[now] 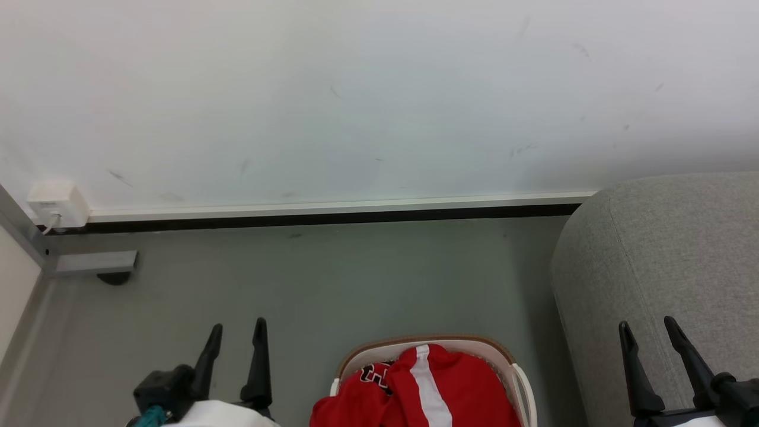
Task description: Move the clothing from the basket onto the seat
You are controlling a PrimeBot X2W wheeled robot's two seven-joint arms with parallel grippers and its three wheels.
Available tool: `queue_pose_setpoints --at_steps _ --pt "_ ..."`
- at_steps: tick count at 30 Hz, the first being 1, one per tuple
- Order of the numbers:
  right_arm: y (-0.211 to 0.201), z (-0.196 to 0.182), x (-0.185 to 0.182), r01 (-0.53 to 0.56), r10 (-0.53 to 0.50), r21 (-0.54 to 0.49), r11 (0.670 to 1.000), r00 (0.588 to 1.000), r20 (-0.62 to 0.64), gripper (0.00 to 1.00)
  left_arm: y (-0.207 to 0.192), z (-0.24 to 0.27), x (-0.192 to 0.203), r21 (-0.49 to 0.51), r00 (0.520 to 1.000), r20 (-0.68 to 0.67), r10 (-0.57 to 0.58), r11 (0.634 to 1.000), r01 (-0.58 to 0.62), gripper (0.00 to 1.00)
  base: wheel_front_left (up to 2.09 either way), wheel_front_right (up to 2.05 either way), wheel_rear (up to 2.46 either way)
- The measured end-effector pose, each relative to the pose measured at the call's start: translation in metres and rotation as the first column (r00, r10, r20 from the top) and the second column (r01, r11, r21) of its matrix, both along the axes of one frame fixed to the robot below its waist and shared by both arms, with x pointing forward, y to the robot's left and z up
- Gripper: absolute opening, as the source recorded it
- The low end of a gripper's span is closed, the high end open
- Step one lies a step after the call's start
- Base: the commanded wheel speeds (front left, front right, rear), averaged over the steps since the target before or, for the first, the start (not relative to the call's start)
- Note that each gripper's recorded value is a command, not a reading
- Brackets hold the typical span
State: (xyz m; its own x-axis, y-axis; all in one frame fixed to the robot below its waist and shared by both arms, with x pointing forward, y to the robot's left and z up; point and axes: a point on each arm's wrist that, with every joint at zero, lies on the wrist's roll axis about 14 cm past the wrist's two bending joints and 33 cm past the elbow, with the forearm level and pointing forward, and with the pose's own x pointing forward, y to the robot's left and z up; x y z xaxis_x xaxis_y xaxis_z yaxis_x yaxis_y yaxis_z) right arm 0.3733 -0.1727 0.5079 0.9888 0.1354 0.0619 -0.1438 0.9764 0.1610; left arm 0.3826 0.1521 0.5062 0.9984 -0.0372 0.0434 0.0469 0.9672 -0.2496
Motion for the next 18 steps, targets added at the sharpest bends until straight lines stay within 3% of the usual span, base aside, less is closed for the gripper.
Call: queue_pose_setpoints --at_steps 18 --pt "0.0015 -0.0058 -0.0032 -0.009 0.010 -0.101 0.995 1.000 0.009 1.00 -0.0069 0.0009 -0.0005 0.131 0.999 0.031 -0.027 0.991 0.022 1.00 0.00 0.00 0.00"
